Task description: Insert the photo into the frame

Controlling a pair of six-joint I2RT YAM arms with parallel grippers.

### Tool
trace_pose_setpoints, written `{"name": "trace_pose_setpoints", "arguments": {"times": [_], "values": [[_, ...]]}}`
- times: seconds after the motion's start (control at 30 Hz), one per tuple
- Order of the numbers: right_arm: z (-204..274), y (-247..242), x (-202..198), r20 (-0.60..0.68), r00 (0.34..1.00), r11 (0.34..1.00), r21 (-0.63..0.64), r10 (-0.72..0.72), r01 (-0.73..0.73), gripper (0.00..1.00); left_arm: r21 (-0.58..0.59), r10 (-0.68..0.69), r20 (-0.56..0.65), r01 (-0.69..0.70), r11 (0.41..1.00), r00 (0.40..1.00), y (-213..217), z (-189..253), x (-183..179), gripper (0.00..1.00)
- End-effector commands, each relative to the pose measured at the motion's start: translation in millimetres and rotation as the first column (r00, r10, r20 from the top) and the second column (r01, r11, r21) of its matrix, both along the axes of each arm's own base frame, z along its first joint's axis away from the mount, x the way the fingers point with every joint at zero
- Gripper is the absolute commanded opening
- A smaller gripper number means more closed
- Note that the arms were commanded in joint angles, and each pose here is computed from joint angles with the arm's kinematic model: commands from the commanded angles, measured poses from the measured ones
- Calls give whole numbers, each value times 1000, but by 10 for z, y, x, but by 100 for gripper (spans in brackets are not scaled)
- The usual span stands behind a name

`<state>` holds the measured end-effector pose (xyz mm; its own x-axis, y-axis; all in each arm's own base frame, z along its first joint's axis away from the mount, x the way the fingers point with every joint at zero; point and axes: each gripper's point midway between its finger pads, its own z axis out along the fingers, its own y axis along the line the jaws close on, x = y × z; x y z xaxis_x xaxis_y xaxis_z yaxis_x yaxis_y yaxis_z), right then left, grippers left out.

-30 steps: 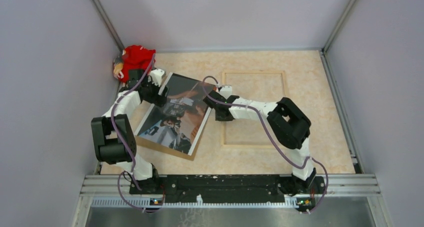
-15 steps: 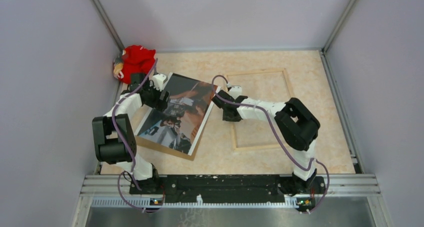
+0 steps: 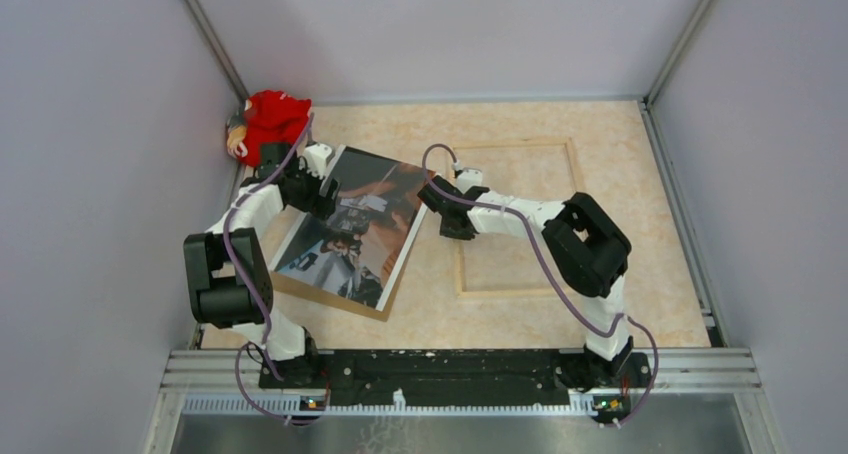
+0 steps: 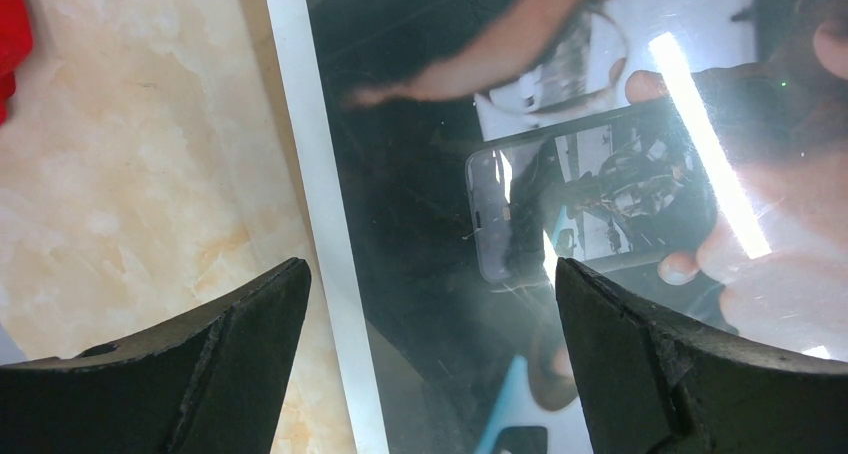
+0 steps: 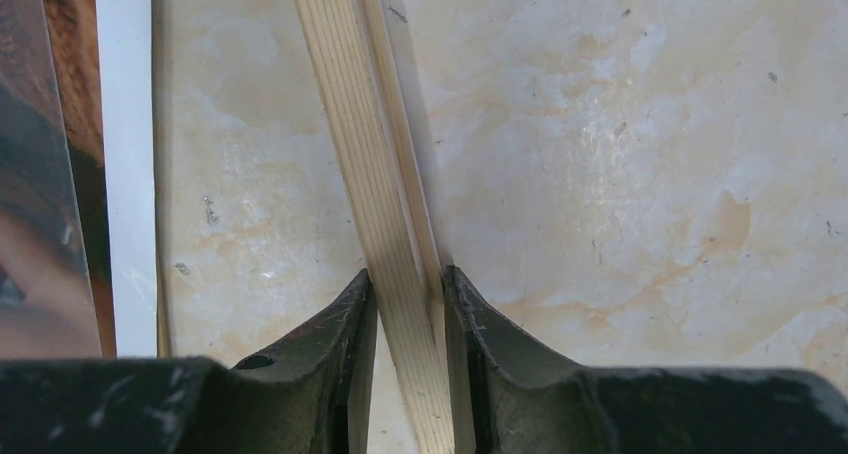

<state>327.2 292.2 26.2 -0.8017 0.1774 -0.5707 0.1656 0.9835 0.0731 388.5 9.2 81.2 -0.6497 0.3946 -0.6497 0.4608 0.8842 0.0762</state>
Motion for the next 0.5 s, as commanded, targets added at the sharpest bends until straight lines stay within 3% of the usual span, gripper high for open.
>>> {"name": "trace_pose_setpoints", "arguments": {"times": [0.0, 0.1, 0.23, 0.33, 0.47], "values": [[96, -25, 115, 51, 995, 996, 15, -86, 85, 28, -8, -9, 58, 9, 1000, 998, -3, 194, 114, 98], [153, -45, 132, 61, 992, 994, 26, -109, 108, 30, -19, -19, 57, 20, 1000, 998, -20, 198, 181, 98], [456, 17, 248, 122, 991, 999, 25, -47, 44, 52, -9, -4, 68, 5, 1000, 998, 39, 327, 342, 98], [844, 196, 285, 180, 983, 992, 115, 33, -54, 72, -24, 20, 80, -18, 1000, 997, 192, 443, 440, 98], [1195, 491, 203, 202, 973, 951, 263, 113, -165, 77, -30, 99, 62, -97, 995, 993, 573, 541, 583, 98]]}}
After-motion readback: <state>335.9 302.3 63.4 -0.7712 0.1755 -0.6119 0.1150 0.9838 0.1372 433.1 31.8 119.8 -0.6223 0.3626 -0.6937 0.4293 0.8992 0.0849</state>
